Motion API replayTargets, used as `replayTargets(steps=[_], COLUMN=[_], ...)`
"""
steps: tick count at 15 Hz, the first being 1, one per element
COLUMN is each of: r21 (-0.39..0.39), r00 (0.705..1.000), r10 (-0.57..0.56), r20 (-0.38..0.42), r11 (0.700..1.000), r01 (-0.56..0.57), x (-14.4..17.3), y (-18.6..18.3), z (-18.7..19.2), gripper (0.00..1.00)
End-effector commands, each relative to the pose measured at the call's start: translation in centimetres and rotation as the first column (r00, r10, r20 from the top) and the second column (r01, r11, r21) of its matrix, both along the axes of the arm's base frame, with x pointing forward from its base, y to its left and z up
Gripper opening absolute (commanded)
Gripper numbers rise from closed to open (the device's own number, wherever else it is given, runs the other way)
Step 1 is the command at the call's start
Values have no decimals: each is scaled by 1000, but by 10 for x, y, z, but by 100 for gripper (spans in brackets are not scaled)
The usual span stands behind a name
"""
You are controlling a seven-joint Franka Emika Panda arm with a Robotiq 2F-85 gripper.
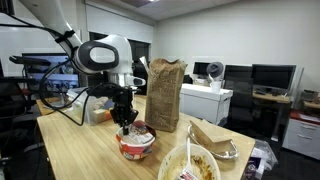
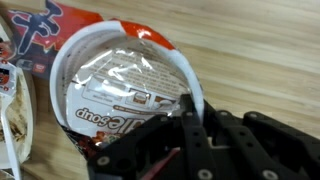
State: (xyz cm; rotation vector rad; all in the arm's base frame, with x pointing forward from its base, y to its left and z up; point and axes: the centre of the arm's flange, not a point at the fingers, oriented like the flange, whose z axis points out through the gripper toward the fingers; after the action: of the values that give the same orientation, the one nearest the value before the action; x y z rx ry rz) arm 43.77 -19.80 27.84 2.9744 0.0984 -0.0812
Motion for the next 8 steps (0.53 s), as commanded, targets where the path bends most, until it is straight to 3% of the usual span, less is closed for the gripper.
replayTargets(steps=[1,5,8], r21=[-62,-155,-183], r00=[1000,995,988], r10=[26,92,153], r20=[-7,-31,-14], r11=[998,983,971], r01=[-26,-95,-153], x=[-28,-37,-36], y=[19,32,52], z=[21,60,114], gripper=[3,3,3])
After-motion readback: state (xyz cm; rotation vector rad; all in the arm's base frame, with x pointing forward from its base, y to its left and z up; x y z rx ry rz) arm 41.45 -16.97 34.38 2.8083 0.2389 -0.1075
